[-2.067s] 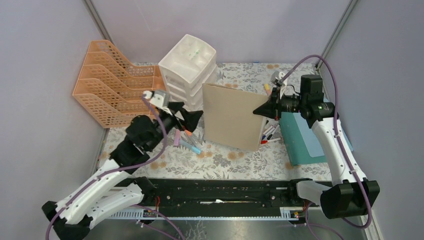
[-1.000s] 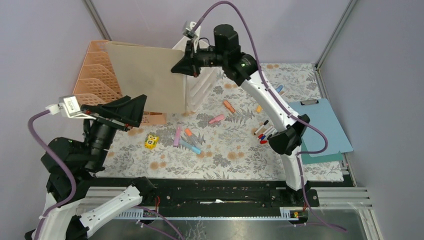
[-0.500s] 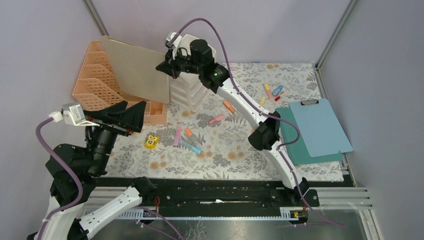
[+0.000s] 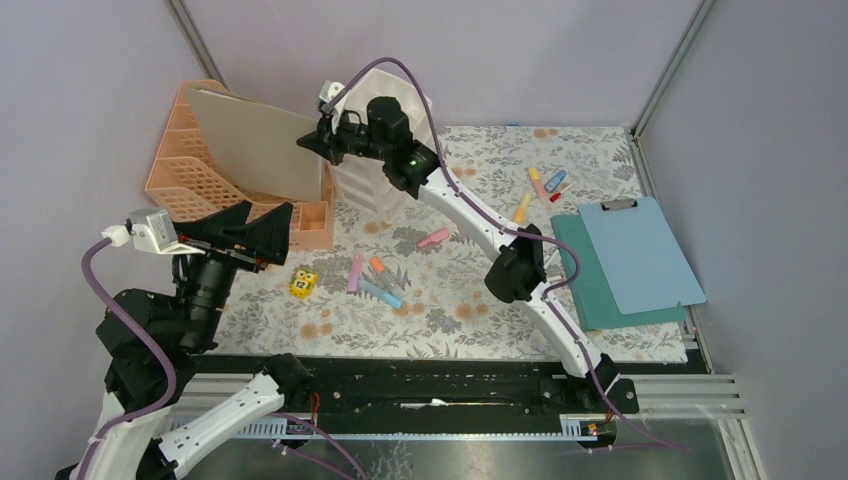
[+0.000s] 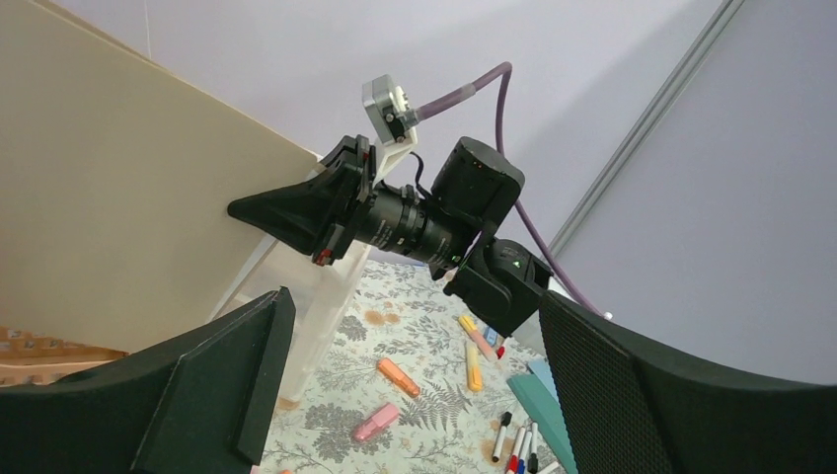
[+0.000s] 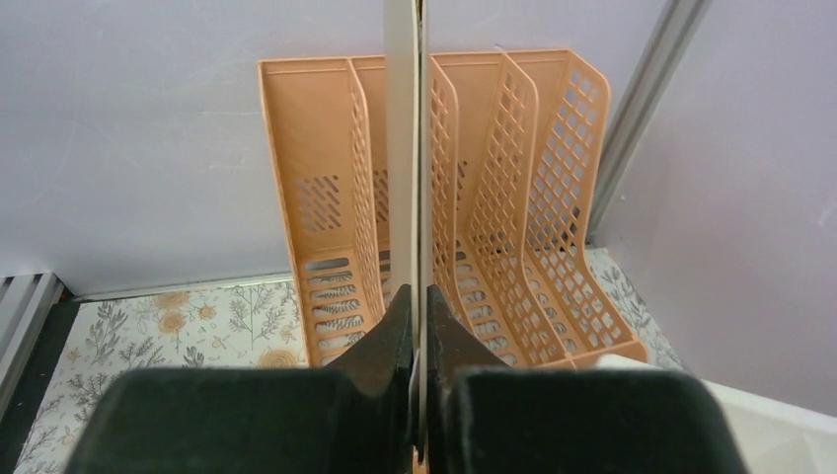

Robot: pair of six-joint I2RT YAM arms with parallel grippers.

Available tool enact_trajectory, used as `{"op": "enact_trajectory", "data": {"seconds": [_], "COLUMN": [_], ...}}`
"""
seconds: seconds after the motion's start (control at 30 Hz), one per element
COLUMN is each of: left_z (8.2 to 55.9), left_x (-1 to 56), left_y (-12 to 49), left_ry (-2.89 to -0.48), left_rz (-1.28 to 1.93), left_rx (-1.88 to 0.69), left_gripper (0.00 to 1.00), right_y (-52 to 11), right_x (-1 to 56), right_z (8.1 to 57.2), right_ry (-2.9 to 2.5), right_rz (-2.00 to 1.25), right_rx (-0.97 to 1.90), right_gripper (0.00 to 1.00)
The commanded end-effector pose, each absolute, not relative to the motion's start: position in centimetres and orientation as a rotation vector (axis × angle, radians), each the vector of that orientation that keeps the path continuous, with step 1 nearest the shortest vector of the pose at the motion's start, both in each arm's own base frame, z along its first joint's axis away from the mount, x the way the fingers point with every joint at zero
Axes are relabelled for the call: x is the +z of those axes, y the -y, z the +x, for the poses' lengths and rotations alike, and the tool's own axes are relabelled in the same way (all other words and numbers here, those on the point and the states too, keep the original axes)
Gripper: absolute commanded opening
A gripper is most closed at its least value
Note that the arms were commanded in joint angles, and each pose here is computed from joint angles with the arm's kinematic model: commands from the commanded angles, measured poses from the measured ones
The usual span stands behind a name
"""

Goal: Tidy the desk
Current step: Place the folder in the storage box.

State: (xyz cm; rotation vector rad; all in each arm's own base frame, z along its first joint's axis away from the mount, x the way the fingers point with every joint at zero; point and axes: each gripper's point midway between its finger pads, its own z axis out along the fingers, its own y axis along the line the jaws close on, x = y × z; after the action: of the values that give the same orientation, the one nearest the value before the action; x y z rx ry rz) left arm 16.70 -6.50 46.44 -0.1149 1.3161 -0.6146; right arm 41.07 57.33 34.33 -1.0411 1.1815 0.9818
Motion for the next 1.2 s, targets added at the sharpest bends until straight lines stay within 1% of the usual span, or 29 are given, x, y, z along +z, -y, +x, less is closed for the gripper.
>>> {"op": "enact_trajectory", "data": {"seconds": [0.0,0.23,0.53,0.83,1.07,1.1,1.17], "left_z": [16.8,16.5,16.7,16.8,16.5,16.5,16.5], "left_x": [47.0,46.6,46.3,45.8,45.9,45.9,45.8], "left_y": [6.2,5.7,5.5,5.5,5.2,5.2,5.2], "left_ry": [-1.289,-1.285,-1.295,-1.305,-1.299,-1.298,-1.298], "left_rz": [-0.113,-0.121,-0.118,-0.121,-0.121,-0.12,-0.119], "left_rx": [-0.59,-0.587,-0.563,-0.557,-0.554,-0.553,-0.552], "left_gripper": [0.99,0.99,0.99,0.99,0.99,0.99,0.99], "right_y": [-58.5,-60.3,-61.5,-62.5,-61.9,-61.9,-61.8], "right_x": [40.0,38.2,38.2,34.3,33.3,33.4,33.1], "right_z": [38.4,38.1,36.6,36.6,37.0,37.0,37.5], "right_ry": [-0.917,-0.805,-0.684,-0.713,-0.754,-0.755,-0.769], "right_rz": [-1.03,-1.043,-1.061,-1.138,-1.179,-1.182,-1.179], "right_rx": [0.992,0.965,0.952,0.97,0.988,0.982,0.966], "right_gripper": [0.0,0.0,0.0,0.0,0.0,0.02,0.1]}}
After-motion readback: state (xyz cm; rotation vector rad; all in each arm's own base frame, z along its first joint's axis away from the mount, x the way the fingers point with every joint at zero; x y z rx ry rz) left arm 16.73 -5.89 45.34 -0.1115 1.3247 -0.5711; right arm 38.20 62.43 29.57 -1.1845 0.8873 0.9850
